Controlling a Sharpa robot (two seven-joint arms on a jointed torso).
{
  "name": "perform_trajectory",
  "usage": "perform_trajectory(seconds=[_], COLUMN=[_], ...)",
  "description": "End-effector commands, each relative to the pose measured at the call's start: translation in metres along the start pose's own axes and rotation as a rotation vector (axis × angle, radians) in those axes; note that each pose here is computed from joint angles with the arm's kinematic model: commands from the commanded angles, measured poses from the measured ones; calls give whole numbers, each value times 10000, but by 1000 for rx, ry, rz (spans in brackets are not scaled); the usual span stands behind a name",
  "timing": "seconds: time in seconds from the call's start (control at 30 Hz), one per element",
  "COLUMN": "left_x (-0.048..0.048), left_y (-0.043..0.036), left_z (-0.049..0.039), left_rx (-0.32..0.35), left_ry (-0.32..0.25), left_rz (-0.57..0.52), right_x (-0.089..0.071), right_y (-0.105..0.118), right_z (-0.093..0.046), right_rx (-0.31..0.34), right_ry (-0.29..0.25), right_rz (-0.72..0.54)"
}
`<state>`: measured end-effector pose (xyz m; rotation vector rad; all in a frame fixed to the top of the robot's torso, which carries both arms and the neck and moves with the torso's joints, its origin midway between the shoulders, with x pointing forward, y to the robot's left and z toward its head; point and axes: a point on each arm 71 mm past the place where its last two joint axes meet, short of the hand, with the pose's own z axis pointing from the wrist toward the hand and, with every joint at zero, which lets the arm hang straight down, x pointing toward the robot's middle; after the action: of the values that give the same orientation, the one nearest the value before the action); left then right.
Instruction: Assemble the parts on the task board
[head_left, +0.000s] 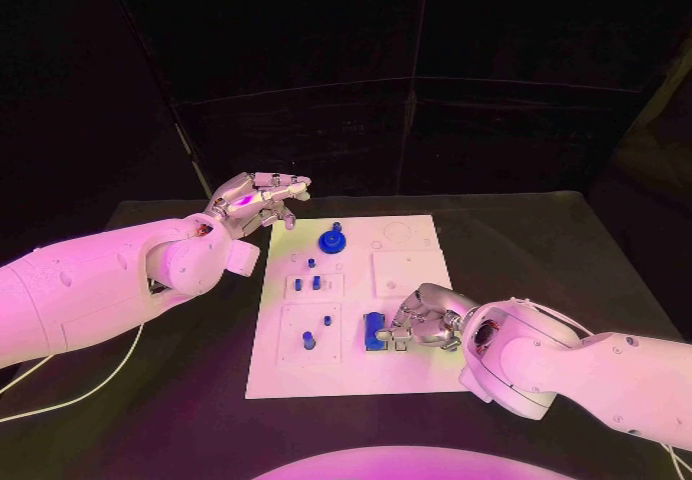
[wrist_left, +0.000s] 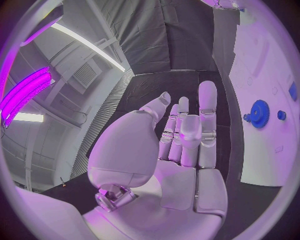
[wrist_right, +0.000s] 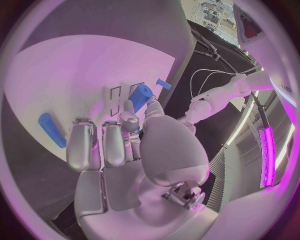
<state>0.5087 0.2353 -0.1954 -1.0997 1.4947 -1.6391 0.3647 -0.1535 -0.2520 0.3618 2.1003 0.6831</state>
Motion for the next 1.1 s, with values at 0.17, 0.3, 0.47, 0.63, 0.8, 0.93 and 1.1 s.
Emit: perform_trajectory(seconds=[0.17, 0.3, 0.47, 0.63, 0.8, 0.93, 1.1], left_x=[11, 8, 13, 6, -2, -3, -8], left_y=[-14, -14, -12, -13, -14, -14, -19], left_z=[-3, -7, -7, -11, -14, -13, -14], left_rx=[5, 4, 1, 0, 1, 1, 8], left_ry=[13, 12, 15, 13, 10, 10, 4], left_rz=[-4, -3, -5, -4, -3, -3, 0], right_x=[15, 20, 27, 23, 15, 6, -2], right_y=[14, 22, 28, 16, -4, -22, -34], right_z=[26, 41, 48, 35, 16, 2, -12], right_rx=[-3, -3, -5, -5, -3, 0, 1], right_ry=[19, 19, 25, 30, 36, 37, 37], right_rz=[-34, -42, -53, -64, -71, -72, -76])
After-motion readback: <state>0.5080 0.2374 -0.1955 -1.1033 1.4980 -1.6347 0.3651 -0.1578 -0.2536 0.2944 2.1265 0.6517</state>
